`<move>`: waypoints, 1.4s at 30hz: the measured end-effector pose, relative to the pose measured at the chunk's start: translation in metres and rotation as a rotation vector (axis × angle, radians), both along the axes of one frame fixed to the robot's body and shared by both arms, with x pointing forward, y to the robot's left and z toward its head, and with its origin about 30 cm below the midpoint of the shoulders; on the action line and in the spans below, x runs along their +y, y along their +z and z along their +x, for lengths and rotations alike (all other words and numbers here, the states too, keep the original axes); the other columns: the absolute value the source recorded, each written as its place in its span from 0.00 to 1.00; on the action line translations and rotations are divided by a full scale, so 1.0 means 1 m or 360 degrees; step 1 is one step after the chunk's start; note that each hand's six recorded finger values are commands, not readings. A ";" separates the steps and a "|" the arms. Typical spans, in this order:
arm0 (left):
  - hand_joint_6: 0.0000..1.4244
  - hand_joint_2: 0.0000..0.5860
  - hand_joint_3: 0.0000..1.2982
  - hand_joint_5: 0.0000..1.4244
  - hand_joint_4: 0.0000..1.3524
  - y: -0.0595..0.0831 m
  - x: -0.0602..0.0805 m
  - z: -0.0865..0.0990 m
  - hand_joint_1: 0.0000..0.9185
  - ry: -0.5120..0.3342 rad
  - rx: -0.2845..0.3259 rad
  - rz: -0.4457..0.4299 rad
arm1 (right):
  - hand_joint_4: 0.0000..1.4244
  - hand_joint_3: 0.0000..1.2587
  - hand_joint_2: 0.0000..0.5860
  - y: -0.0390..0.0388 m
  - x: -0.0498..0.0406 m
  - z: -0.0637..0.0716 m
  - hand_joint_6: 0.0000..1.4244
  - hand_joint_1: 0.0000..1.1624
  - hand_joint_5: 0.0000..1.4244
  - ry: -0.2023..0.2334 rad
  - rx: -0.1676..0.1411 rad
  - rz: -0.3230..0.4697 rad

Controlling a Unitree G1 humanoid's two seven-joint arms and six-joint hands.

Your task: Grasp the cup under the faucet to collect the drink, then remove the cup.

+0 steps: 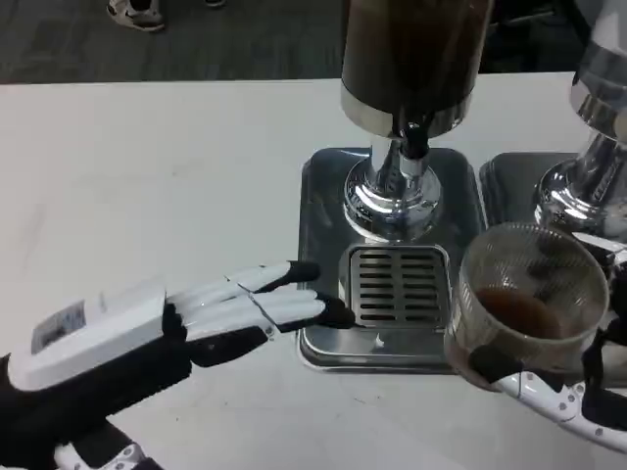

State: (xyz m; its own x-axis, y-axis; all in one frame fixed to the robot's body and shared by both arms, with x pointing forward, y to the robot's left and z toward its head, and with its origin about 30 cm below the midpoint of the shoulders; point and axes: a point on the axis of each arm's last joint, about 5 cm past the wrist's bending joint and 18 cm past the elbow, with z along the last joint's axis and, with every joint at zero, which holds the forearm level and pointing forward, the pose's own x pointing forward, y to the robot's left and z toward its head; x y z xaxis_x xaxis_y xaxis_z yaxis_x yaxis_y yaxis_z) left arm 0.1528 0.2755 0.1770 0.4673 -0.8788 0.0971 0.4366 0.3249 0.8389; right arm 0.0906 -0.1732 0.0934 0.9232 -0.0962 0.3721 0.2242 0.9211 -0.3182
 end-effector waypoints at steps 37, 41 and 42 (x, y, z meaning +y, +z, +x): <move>0.02 0.11 0.10 0.00 0.00 0.005 0.006 -0.004 0.00 0.0079 -0.0059 0.0055 | 0.76 0.80 0.19 0.0008 -0.0010 0.001 0.96 0.93 0.84 0.0024 0.0003 0.0017; 0.02 0.11 0.10 0.00 0.00 0.005 0.006 -0.004 0.00 0.0079 -0.0059 0.0057 | 0.76 0.80 0.19 0.0008 -0.0012 0.001 0.96 0.93 0.84 0.0025 0.0004 0.0015; 0.02 0.11 0.10 0.00 0.00 0.005 0.006 -0.004 0.00 0.0079 -0.0059 0.0057 | 0.76 0.80 0.19 0.0008 -0.0013 0.001 0.96 0.93 0.84 0.0025 0.0004 0.0015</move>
